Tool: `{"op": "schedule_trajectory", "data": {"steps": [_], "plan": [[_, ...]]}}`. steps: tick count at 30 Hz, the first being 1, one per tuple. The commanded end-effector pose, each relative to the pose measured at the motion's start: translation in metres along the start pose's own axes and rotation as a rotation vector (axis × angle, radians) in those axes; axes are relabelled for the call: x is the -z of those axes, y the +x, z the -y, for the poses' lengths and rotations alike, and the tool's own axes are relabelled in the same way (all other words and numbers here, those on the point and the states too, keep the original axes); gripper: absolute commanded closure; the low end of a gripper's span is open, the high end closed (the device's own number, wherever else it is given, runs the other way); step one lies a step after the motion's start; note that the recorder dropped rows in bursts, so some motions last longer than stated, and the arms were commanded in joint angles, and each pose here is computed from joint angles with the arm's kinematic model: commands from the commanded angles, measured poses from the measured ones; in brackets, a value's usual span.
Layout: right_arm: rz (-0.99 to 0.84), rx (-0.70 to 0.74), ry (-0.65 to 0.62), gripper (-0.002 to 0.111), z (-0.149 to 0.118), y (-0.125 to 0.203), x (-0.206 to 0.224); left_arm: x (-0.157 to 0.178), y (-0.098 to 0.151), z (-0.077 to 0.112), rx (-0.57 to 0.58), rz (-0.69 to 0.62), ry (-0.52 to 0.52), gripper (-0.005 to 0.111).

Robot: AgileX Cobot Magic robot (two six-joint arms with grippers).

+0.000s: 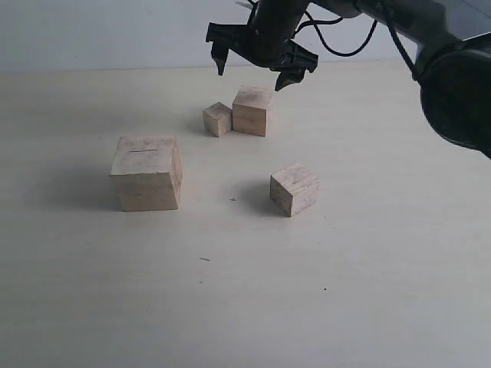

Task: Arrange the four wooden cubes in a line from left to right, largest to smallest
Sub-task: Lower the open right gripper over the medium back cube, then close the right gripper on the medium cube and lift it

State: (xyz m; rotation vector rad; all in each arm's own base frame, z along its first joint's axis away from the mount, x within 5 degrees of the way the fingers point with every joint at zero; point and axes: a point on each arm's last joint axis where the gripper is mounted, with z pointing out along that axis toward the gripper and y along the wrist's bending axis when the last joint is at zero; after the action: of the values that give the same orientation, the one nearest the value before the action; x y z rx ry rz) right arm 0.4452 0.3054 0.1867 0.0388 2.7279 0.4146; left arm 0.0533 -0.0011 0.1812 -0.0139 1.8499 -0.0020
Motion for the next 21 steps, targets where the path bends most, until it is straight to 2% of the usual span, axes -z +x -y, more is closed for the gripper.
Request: {"op": "schedule_trajectory", "data": {"steps": [1,14,16,21], "plan": [[-0.005,-0.001,0.025,0.018,0.005,0.001,-0.012,0.000,0.000,0.000,0.007,0.014,0.000,0.107],[-0.012,-0.005,0.083,0.020,0.014,0.006,-0.035,0.000,0.000,0.000,0.007,0.014,0.000,0.107],[-0.012,-0.005,0.083,0.028,0.014,0.006,-0.035,0.000,0.000,0.000,0.007,0.014,0.000,0.107],[-0.012,0.000,0.083,0.065,0.014,0.006,-0.035,0.000,0.000,0.000,0.007,0.014,0.000,0.107]]}}
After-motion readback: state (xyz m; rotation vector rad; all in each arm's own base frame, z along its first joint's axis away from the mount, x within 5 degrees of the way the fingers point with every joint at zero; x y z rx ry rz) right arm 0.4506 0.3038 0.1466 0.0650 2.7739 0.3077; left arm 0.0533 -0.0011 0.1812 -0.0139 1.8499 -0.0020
